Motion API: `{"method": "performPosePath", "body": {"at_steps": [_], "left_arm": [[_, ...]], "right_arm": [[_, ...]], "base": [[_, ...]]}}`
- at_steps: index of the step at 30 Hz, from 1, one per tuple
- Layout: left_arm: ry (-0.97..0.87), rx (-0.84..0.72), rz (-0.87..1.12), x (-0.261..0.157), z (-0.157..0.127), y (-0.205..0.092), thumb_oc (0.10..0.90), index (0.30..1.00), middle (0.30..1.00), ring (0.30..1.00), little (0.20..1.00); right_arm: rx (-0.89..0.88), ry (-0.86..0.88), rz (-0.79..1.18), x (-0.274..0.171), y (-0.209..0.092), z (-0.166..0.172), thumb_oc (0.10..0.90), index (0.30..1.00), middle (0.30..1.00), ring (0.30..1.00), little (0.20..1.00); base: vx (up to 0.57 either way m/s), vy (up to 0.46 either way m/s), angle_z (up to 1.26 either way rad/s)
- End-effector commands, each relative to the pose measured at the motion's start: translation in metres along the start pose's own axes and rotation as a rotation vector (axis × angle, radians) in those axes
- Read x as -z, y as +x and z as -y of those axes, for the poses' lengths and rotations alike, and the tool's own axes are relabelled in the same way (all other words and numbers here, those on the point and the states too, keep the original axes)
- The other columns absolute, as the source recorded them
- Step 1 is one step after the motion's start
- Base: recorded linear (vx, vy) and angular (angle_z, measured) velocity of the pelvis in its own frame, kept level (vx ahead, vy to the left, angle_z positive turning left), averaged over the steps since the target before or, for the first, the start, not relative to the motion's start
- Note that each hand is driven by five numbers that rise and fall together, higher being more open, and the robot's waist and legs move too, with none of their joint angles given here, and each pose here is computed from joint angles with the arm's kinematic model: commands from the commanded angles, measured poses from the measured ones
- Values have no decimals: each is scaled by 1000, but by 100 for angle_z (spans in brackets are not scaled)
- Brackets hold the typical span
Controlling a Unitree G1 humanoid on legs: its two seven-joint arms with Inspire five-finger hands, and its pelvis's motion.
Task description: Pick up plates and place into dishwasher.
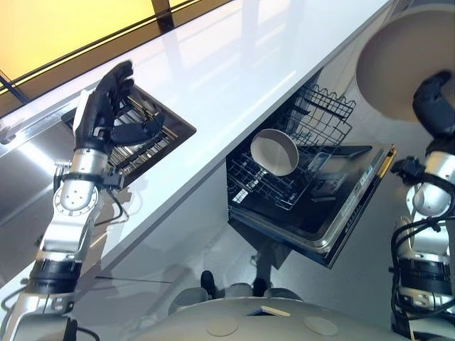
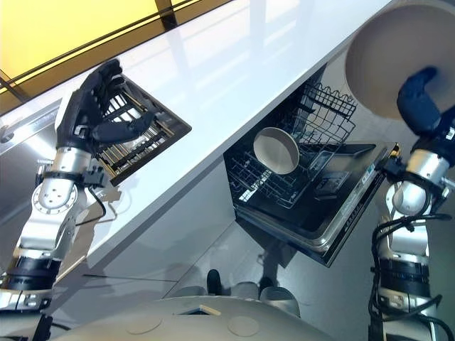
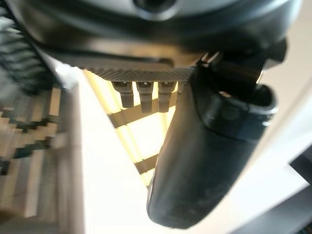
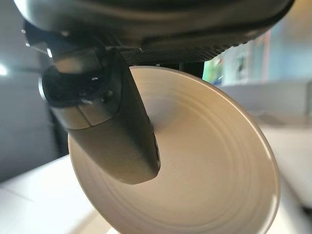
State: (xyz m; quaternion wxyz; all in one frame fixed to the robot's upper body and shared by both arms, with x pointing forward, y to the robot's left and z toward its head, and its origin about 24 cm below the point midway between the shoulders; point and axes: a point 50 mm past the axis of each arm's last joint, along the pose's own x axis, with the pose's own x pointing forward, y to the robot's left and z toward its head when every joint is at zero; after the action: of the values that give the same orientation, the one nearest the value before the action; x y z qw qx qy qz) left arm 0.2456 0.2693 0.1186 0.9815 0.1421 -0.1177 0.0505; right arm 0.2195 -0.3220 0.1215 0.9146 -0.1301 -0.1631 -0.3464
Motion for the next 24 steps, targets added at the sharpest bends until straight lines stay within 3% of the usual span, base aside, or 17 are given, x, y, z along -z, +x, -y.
{"method": "performPosePath", "body": {"at_steps": [1,7,12,24], "left_arm": [[28,-90,192,-32,-28,7,800,900,900,900,900],[27,-137,155,-24,-37,4,800,900,900,900,900],[15,-141,162,-25,-34,11,800,900,900,900,900],[-30,-98,146,-19,-12,18,800,900,900,900,900]], "right_arm": [[-49,-104,80,-11,5,5,100,300,300,300,200],[-196,-295,-89,32,-21,2,100,300,300,300,200],[-323,-466,-78,44,-21,-13,100,300,300,300,200],[-356,-575,-112,54,-7,-43,100,300,300,300,200]], "base": [[0,0,0],[0,0,0],[0,0,0],[6,0,5]]}}
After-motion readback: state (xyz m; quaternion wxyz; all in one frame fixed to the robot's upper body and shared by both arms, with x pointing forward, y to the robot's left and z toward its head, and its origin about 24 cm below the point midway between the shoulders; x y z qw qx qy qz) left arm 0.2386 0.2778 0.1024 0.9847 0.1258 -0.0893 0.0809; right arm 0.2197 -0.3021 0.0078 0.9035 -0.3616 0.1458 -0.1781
